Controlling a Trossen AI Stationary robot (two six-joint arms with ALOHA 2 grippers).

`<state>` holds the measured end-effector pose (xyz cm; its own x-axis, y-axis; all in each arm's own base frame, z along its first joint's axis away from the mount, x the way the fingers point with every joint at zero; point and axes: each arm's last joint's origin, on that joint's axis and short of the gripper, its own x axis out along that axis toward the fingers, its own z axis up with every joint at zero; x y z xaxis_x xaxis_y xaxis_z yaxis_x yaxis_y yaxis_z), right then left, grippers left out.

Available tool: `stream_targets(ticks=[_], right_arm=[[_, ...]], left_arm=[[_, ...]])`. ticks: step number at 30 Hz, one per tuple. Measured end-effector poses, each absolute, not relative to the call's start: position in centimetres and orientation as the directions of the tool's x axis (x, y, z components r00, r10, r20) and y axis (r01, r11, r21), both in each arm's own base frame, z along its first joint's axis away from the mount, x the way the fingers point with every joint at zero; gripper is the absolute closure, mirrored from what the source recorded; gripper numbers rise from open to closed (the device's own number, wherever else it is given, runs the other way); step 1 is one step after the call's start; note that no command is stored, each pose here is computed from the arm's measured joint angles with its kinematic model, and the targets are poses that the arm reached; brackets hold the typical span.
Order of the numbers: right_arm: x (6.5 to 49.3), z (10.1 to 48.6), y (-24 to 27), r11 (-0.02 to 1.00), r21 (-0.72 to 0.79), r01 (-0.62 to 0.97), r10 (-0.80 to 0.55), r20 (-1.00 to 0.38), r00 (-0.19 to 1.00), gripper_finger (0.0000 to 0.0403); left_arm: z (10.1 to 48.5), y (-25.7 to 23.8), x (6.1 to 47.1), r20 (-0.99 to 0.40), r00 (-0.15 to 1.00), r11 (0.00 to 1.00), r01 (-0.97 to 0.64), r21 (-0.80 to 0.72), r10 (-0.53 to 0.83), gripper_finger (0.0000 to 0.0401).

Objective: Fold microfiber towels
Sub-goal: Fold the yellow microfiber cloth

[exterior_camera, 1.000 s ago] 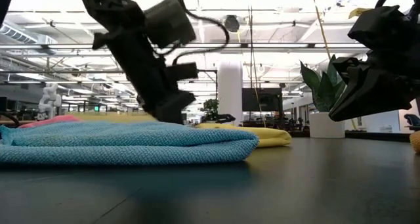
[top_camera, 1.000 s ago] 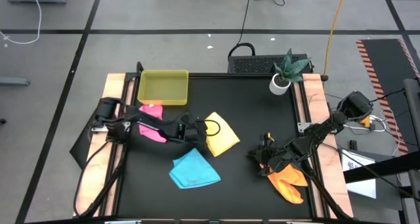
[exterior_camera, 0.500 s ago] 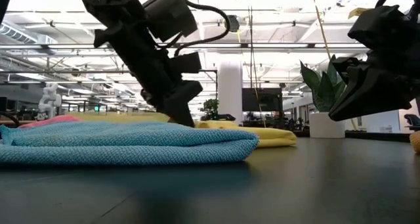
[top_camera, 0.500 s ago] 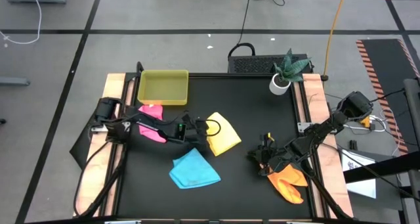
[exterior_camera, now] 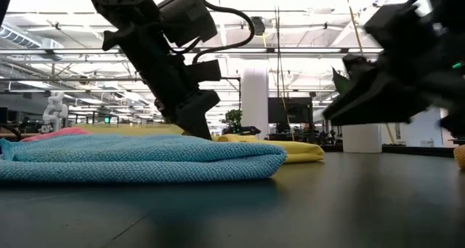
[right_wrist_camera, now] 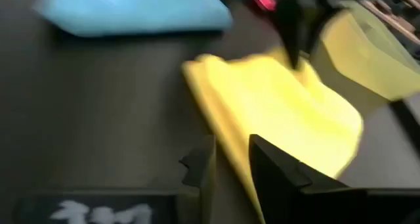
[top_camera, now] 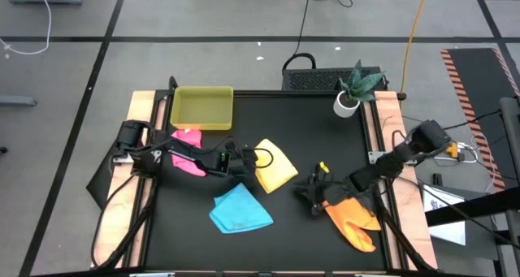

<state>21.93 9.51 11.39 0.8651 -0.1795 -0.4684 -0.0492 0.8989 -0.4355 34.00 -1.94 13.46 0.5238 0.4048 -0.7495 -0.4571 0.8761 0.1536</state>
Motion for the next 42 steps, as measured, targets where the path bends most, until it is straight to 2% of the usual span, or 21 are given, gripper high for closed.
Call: stream_targets(ticks=[5, 10, 15, 20, 26, 32, 39, 42], right_arm=[[23.6, 11.0, 8.1, 0.855, -0.513, -0.078, -0.219, -0.493, 0.842, 0.0293], [24.1, 10.1, 7.7, 0.801, -0.558, -0.217, -0.181, -0.572, 0.800, 0.0293], [24.3, 10.0, 7.3, 0.785, -0.585, -0.204, -0.216, -0.566, 0.795, 0.0301], [24.5, 10.6, 7.4, 0.782, -0.595, -0.186, -0.212, -0.535, 0.817, 0.0316], [24.4, 10.3, 6.5, 0.770, -0.599, -0.221, -0.220, -0.573, 0.790, 0.0321], [24.6, 10.2, 5.3, 0.774, -0.600, -0.203, -0.252, -0.586, 0.770, 0.0334], [24.6, 10.0, 4.9, 0.781, -0.578, -0.236, -0.226, -0.614, 0.757, 0.0397], [24.5, 10.0, 5.2, 0.776, -0.581, -0.244, -0.221, -0.613, 0.758, 0.0395]], left_arm=[[13.4, -1.5, 33.9, -0.785, 0.518, 0.896, -0.432, 0.103, 0.340, 0.0307], [14.1, -0.8, 32.9, -0.820, 0.451, 0.878, -0.461, 0.125, 0.353, 0.0249], [15.0, -0.8, 32.2, -0.809, 0.429, 0.846, -0.511, 0.150, 0.402, 0.0216], [15.4, -1.3, 32.8, -0.776, 0.489, 0.861, -0.491, 0.132, 0.398, 0.0210], [15.5, -1.4, 33.3, -0.751, 0.529, 0.870, -0.478, 0.120, 0.394, 0.0210], [15.4, -1.4, 33.3, -0.750, 0.530, 0.871, -0.476, 0.123, 0.396, 0.0210], [14.2, -0.9, 33.4, -0.767, 0.487, 0.859, -0.486, 0.161, 0.419, 0.0210], [13.5, -0.6, 33.3, -0.795, 0.450, 0.861, -0.478, 0.171, 0.407, 0.0210]])
